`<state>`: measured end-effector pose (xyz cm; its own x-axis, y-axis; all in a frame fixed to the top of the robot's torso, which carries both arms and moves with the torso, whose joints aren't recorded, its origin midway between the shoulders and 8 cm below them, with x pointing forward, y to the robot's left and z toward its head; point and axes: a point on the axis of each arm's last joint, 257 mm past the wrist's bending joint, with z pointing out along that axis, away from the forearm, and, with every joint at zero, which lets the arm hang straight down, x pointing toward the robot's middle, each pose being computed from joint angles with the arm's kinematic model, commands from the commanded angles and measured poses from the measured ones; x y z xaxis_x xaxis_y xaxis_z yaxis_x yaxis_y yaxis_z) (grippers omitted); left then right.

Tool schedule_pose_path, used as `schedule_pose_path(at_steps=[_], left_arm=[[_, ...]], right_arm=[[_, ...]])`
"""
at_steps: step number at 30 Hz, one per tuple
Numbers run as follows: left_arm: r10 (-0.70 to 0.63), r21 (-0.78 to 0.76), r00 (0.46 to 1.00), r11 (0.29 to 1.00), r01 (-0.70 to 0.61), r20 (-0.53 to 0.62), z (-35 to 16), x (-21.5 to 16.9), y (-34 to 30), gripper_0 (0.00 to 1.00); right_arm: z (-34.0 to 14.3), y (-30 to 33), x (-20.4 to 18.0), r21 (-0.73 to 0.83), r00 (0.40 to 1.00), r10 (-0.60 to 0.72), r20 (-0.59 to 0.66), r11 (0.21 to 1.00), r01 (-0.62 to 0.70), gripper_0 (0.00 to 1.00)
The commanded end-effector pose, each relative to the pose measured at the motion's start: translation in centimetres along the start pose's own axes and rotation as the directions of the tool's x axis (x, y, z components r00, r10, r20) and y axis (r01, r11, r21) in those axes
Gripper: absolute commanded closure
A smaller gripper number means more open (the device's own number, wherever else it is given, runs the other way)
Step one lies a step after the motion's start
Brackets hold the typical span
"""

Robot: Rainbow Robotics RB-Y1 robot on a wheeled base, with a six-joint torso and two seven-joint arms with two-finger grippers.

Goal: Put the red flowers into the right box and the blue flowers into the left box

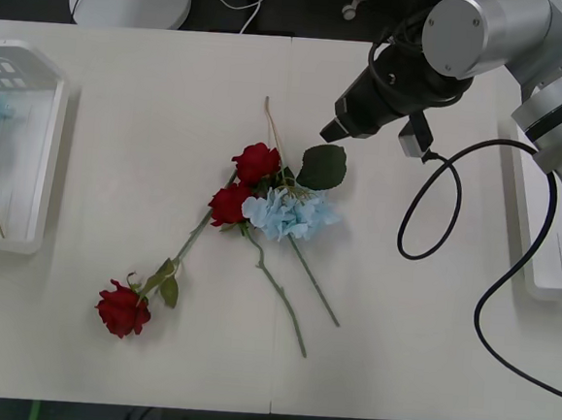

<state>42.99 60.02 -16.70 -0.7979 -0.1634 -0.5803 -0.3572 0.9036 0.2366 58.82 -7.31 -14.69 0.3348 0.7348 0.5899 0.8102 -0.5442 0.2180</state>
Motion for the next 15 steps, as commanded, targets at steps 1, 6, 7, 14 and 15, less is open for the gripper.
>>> schedule_pose_path(at_steps=[1, 6, 7, 14, 15], left_arm=[[-0.04, -0.065, 0.999, 0.997, 0.039, -0.008, 0.3, 1.3, 2.7, 1.0], [-0.034, -0.069, 0.999, 0.997, 0.034, -0.003, 2.5, 2.8, 2.7, 1.0], [-0.034, -0.065, 0.999, 0.997, 0.033, -0.005, 3.2, 3.3, 2.5, 1.0], [-0.036, -0.034, 0.999, 0.999, 0.035, -0.013, 5.1, 4.2, 1.5, 1.0], [-0.037, -0.03, 0.999, 0.999, 0.037, -0.015, 5.2, 4.3, 1.4, 1.0]], right_arm=[[-0.2, -0.8, 3.6, -0.031, 1.0, 0.002, -0.007, 1.0, -0.002, 0.0], [2.6, -2.2, 3.4, -0.023, 1.0, 0.021, 0.018, 1.0, -0.021, 0.0], [3.4, -2.6, 3.7, -0.016, 0.999, 0.031, 0.009, 0.999, -0.031, 0.0], [6.8, -4.3, 3.9, -0.027, 0.999, 0.041, 0.018, 0.999, -0.041, 0.0], [7.1, -4.4, 3.9, -0.028, 0.999, 0.041, 0.02, 0.999, -0.04, 0.0]])
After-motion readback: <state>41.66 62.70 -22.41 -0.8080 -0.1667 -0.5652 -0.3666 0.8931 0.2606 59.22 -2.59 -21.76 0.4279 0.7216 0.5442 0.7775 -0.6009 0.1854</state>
